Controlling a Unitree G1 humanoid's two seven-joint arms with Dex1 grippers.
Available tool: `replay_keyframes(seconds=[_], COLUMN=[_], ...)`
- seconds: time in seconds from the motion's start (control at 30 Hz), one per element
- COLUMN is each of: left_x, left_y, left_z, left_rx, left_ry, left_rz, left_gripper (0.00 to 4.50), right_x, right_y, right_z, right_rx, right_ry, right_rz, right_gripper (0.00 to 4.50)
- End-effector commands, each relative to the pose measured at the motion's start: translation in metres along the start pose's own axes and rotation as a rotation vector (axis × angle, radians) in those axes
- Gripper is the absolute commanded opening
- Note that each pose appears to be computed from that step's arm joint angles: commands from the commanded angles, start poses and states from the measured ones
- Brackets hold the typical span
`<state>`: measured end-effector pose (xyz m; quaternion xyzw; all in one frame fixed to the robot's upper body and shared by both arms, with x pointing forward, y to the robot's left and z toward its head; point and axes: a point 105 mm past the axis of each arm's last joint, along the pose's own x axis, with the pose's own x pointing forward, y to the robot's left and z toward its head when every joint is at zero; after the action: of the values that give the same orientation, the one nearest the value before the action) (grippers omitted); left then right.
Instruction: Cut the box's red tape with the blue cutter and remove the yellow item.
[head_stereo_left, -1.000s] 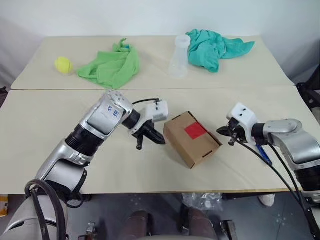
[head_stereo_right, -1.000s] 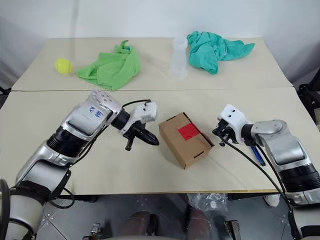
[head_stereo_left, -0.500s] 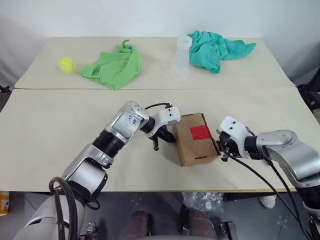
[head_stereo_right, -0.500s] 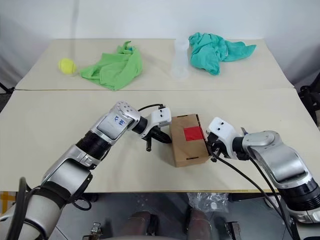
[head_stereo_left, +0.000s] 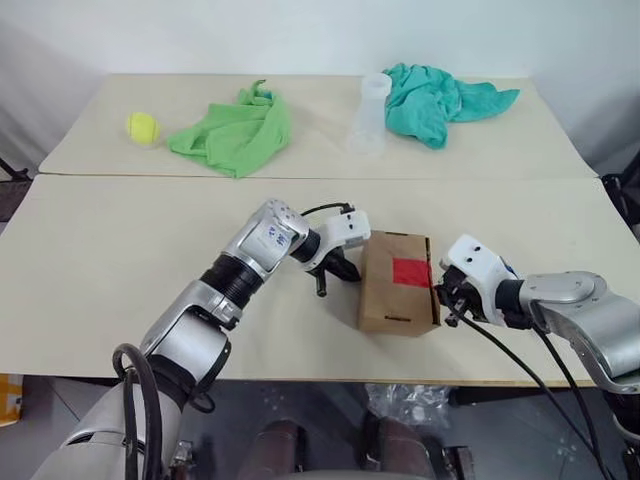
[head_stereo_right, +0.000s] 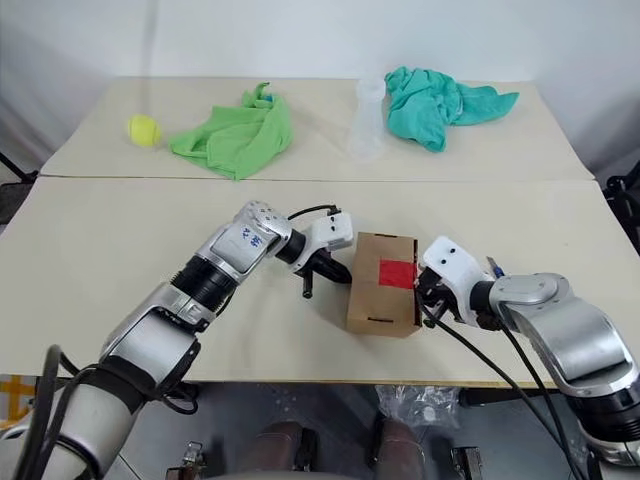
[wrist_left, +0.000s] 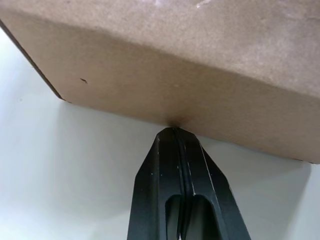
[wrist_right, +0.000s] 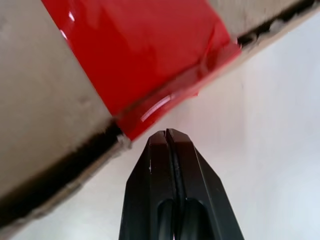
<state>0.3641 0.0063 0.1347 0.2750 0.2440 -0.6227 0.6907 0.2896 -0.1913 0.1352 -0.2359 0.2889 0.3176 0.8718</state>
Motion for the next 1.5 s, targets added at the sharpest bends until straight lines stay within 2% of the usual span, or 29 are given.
replay_keyframes(seconds=[0.03,0.2,0.3,0.4,0.5,0.57,0.67,0.7,1.07,1.27,1.5], left_x=[-0.019,-0.041,-0.058,-0.062,-0.056,-0.048,-0.033,-0.029,-0.004,-0.001,-0.002], left_y=[0.014,0.028,0.036,0.031,0.018,0.009,-0.001,-0.003,-0.015,-0.016,-0.015], left_z=[0.001,-0.002,0.020,0.055,0.075,0.081,0.076,0.074,0.050,0.044,0.042], left_rx=[0.003,-0.014,-0.018,-0.014,0.001,0.012,0.036,0.039,0.072,0.083,0.084], left_ry=[0.003,0.007,-0.080,-0.206,-0.266,-0.273,-0.238,-0.226,-0.124,-0.104,-0.096], left_rz=[0.068,0.117,0.140,0.087,-0.006,-0.059,-0.110,-0.120,-0.176,-0.177,-0.173], left_gripper=[0.00,0.00,0.00,0.00,0.00,0.00,0.00,0.00,0.00,0.00,0.00], right_x=[-0.033,-0.060,-0.073,-0.071,-0.066,-0.059,-0.047,-0.045,-0.042,-0.042,-0.042], right_y=[-0.026,-0.049,-0.054,-0.043,-0.039,-0.033,-0.016,-0.013,0.005,0.016,0.013], right_z=[0.006,0.009,0.034,0.057,0.065,0.065,0.059,0.056,0.030,0.004,-0.025], right_rx=[-0.024,-0.011,0.074,0.147,0.209,0.251,0.267,0.269,0.286,0.310,0.351], right_ry=[-0.021,-0.036,-0.169,-0.262,-0.288,-0.281,-0.255,-0.247,-0.186,-0.104,0.014], right_rz=[-0.152,-0.286,-0.316,-0.246,-0.236,-0.206,-0.151,-0.145,-0.112,-0.090,-0.127], right_gripper=[0.03,0.03,0.57,1.53,2.55,3.26,4.31,4.48,4.48,4.48,4.48])
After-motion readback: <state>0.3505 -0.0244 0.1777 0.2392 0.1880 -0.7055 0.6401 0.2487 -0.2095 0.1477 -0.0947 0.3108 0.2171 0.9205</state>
